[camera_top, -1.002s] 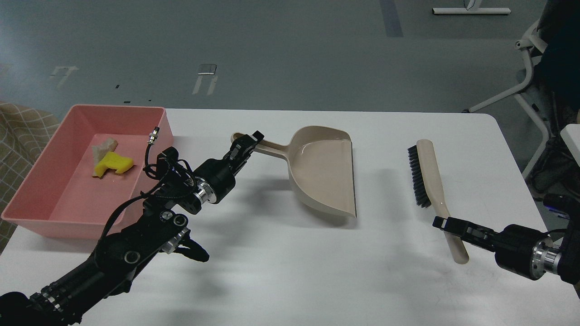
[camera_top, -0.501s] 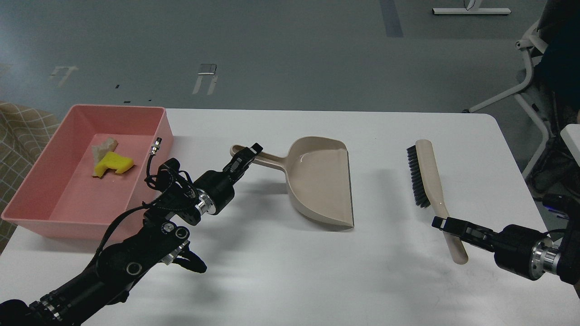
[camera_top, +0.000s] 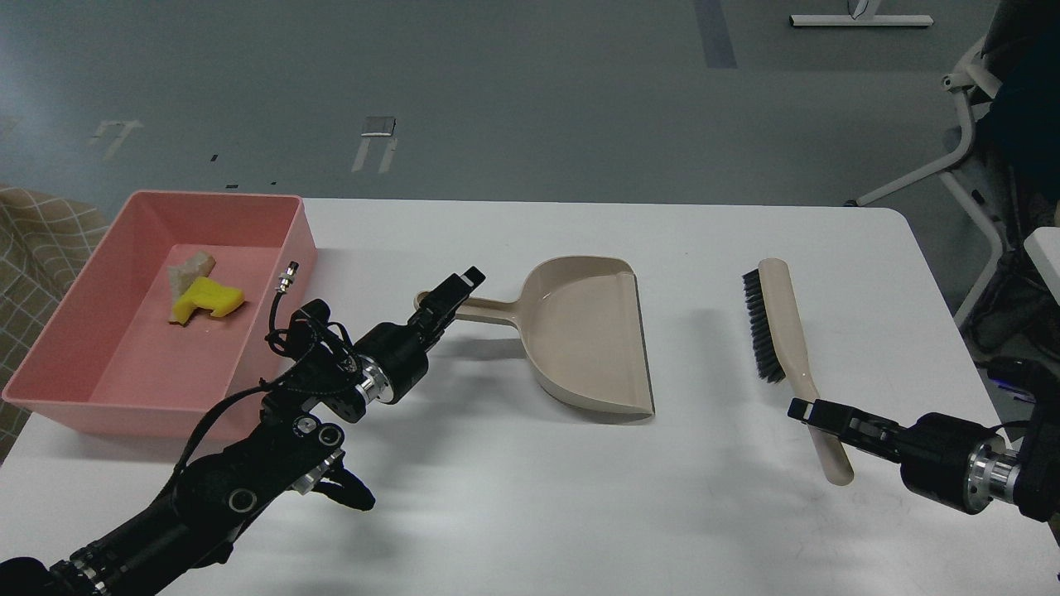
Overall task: Sweep and dump garbage into bin
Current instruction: 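Lower the empty dustpan back onto the table with the left gripper, then release the brush and dustpan, opening both grippers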
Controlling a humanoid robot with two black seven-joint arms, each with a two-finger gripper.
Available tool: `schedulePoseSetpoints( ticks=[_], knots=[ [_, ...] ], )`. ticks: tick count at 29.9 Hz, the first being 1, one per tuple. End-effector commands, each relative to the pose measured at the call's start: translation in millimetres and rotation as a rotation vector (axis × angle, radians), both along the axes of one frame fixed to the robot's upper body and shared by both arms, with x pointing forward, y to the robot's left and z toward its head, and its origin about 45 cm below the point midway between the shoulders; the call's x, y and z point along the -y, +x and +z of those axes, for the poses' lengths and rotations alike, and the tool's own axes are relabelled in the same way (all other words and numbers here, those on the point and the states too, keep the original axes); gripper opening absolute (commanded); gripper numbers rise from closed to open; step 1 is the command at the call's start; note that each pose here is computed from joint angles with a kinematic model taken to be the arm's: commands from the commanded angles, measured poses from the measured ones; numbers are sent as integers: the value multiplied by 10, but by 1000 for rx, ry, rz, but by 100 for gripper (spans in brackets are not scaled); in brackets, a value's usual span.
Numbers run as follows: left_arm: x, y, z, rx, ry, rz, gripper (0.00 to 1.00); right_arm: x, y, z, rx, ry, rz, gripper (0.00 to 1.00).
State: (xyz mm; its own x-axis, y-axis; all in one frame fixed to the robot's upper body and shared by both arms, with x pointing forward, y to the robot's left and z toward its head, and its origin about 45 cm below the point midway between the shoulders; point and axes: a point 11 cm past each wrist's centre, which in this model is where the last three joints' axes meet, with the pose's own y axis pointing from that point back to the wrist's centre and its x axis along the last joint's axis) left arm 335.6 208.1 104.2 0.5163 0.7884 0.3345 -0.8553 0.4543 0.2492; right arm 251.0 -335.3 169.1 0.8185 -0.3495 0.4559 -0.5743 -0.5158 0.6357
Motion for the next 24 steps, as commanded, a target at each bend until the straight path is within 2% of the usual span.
schedulePoseSetpoints(
  ticks=[1, 19, 21, 22, 23, 24],
  knots=[
    [-27, -129, -96, -24, 10, -16, 98, 39, 17, -39, -11, 0, -18, 0],
    [-212, -481, 16, -36, 0, -90, 98, -10, 27, -160, -104, 29, -15, 0],
    [-221, -500, 14, -39, -3, -88, 98, -8, 27, -162, -104, 27, -15, 12],
    [-219, -499, 18, -37, -4, -88, 98, -10, 36, -154, -103, 29, -17, 24],
    [-223, -501, 17, -38, -4, -86, 98, -17, 37, -155, -103, 30, -15, 30],
    [-223, -501, 17, -38, -4, -86, 98, -10, 39, -152, -102, 31, -19, 33]
  ],
)
